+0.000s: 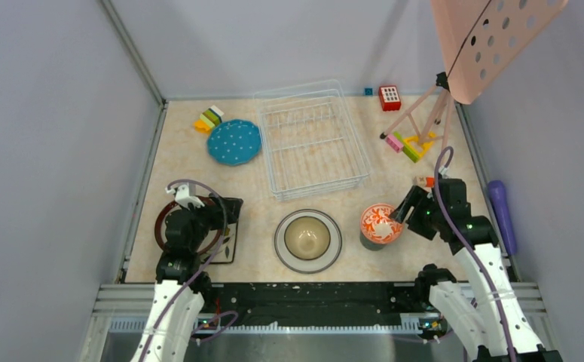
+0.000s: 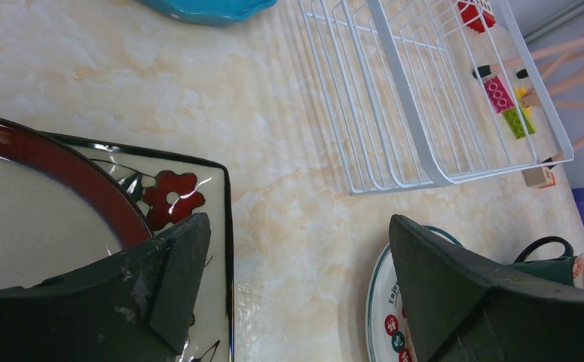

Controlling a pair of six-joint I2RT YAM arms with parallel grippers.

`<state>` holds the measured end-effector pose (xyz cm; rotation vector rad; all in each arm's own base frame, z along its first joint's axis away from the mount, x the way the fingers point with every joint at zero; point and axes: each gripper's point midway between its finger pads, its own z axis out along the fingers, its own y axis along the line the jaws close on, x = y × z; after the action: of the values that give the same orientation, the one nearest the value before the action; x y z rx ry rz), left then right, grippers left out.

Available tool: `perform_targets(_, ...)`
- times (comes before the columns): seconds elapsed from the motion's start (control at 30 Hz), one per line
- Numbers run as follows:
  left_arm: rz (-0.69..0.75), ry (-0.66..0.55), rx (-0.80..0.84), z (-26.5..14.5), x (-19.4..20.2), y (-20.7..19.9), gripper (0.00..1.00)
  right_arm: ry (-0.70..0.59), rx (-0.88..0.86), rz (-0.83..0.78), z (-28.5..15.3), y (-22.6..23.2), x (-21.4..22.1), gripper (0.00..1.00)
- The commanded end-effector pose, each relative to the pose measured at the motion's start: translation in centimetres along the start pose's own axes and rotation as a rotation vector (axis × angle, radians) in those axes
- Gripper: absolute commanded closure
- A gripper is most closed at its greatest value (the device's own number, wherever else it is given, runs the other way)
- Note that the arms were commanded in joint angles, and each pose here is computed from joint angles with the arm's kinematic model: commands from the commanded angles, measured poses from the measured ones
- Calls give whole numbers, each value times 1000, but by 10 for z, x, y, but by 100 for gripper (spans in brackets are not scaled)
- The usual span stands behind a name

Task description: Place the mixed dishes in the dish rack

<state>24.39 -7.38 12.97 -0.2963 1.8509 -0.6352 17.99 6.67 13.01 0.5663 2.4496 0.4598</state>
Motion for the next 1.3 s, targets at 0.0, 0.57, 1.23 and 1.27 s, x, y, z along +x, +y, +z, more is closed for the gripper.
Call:
perform_targets(0.0, 29, -42, 46, 2, -10, -9, 7, -11, -37, 6, -1, 8, -2, 37)
perform_targets(0.57, 32, -25, 115, 4, -8, -20, 7, -54, -95, -14, -19, 30, -23, 100)
perform_targets(1.23, -324, 225, 664, -38, -57, -168, 2, -115, -806, -101, -50, 167, -68, 100)
perform_targets(1.27, -319, 233, 684, -41, -60, -176, 2, -93, -831, -92, -49, 172, -68, 100)
